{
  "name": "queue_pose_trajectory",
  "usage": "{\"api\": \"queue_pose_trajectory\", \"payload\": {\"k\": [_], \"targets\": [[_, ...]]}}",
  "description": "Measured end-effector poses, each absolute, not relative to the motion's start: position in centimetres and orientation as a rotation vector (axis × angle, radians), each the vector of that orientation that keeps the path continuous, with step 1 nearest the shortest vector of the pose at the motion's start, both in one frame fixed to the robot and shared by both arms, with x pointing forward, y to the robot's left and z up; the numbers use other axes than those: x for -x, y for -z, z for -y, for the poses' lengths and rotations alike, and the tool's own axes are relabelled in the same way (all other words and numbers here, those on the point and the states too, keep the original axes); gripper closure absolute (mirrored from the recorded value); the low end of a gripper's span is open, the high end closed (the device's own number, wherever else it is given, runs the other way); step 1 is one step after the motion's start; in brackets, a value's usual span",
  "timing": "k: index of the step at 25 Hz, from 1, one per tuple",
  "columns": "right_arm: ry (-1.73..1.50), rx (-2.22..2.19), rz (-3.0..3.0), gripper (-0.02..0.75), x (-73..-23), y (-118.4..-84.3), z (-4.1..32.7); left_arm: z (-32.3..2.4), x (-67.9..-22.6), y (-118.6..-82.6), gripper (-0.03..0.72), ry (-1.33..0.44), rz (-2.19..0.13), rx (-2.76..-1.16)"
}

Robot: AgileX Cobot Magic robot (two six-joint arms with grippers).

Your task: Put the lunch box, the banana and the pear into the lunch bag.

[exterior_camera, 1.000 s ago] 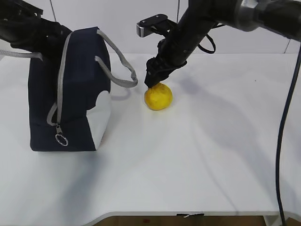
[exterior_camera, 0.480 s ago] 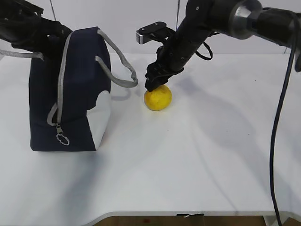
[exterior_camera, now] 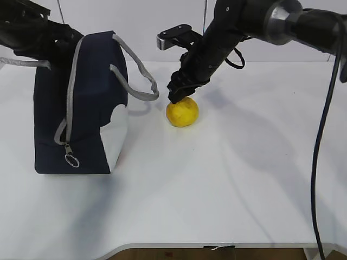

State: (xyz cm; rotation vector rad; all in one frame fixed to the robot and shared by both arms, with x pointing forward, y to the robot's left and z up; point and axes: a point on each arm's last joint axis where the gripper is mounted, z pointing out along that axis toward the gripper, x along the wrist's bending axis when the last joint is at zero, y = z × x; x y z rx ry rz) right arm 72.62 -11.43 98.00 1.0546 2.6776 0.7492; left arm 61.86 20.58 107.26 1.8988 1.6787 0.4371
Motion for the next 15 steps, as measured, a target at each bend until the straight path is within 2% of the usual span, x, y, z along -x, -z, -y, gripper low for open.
{"api": "queue_pose_trajectory", "payload": {"k": [9, 15], "targets": [[-0.711, -1.017, -2.727, 0.433, -72.1, -99.9, 11.6, -20.4, -61.8, -107.3, 0.692, -0.404, -1.685, -1.871], [-0.749, -0.965, -2.673, 0.435, -70.8, -104.6, 12.1, -20.0, -61.9, -107.4, 0.692, -0.356, -1.691, -1.815]]}}
